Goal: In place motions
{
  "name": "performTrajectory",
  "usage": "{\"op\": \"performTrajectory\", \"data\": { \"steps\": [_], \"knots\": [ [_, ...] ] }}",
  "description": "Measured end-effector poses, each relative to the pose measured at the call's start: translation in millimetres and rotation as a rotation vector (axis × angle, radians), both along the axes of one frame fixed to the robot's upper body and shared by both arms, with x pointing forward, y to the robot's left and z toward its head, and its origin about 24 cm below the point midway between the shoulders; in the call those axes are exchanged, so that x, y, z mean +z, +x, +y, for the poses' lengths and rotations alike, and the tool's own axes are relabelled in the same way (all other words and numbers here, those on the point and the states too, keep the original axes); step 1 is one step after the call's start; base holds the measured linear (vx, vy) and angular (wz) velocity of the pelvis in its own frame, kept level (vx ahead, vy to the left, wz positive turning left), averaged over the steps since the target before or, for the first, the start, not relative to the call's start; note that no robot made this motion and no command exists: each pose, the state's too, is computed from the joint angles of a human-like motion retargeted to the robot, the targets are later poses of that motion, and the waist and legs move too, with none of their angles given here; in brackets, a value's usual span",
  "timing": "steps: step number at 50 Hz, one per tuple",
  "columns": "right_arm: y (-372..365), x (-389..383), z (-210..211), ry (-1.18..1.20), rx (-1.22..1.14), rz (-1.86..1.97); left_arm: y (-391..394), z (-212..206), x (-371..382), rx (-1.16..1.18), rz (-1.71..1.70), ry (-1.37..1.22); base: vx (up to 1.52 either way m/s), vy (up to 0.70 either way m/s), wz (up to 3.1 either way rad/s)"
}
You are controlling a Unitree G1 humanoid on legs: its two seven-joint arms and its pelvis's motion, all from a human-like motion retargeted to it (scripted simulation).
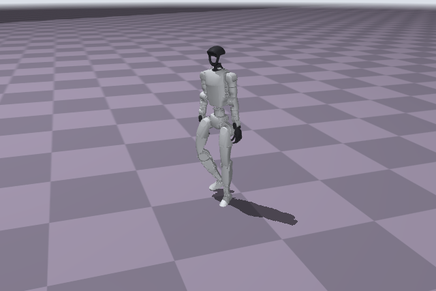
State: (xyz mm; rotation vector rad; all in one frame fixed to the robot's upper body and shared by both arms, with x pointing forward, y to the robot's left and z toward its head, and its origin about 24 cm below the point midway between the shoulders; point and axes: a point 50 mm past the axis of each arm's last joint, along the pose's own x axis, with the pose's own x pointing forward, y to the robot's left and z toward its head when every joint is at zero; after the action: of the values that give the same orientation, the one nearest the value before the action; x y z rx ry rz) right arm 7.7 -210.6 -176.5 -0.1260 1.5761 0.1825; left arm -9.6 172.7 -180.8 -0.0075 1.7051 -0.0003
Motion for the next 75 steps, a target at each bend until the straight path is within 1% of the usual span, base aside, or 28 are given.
{"op": "performTrajectory", "data": {
  "steps": [5,10,18,21,25,28,31,34,38,45,48,51,54,57,60,65,70,75],
  "knots": [
    [20,-1,8,0.009,0.007,-0.068,4,10,0,-0.001,-0.025,0.025,0.16,-0.12,1.63],
    [35,0,16,0.032,0.087,-0.121,13,24,2,-0.029,-0.048,0.07,0.11,-0.2,1.53],
    [24,-2,26,0.085,0.147,-0.071,27,32,3,-0.052,-0.075,0.078,0.11,-0.2,0.98],
    [12,-3,26,0.096,0.121,-0.024,26,18,2,-0.049,-0.067,0.083,0.06,-0.14,0.74],
    [16,-3,25,0.076,0.13,-0.036,30,-2,-1,0.075,-0.154,0.083,-0.05,-0.11,0.48],
    [16,-3,25,0.07,0.127,-0.037,27,-6,-1,0.041,-0.148,0.06,0.02,-0.03,0.39],
    [20,-2,27,0.088,0.116,-0.051,27,-2,-1,-0.039,-0.134,0.078,-0.03,0.0,-0.63],
    [28,-2,28,0.085,0.123,-0.077,27,0,-1,-0.064,-0.133,0.083,-0.05,0.0,-1.26],
    [38,-1,28,0.078,0.164,-0.113,26,-2,-1,-0.018,-0.121,0.066,-0.06,0.06,-2.24],
    [65,3,27,0.071,0.263,-0.159,36,-10,-1,0.149,-0.137,-0.006,-0.22,0.07,-2.9],
    [77,5,30,0.067,0.27,-0.2,50,1,1,0.108,-0.171,0.002,-0.55,0.1,-0.98],
    [74,5,28,0.078,0.27,-0.184,55,15,2,0.065,-0.176,0.042,-0.54,0.15,-2.9],
    [62,4,17,0.059,0.228,-0.133,50,20,3,0.064,-0.149,0.065,-0.38,0.14,-3.35],
    [52,4,6,0.016,0.12,-0.104,45,19,2,0.09,-0.132,0.047,-0.42,0.15,-3.44],
    [55,5,-4,-0.015,-0.001,-0.129,47,17,2,0.097,-0.135,0.027,-0.5,0.18,-3.32],
    [57,7,-14,-0.07,-0.13,-0.15,51,12,2,0.11,-0.151,0.013,-0.44,0.14,-2.79],
    [42,4,-12,-0.093,-0.248,-0.093,60,7,2,0.125,-0.178,-0.011,-0.27,0.01,-2.21],
    [6,-1,1,-0.04,-0.372,0.017,69,2,2,0.101,-0.229,-0.033,-0.01,-0.14,-1.25]
  ]
}}
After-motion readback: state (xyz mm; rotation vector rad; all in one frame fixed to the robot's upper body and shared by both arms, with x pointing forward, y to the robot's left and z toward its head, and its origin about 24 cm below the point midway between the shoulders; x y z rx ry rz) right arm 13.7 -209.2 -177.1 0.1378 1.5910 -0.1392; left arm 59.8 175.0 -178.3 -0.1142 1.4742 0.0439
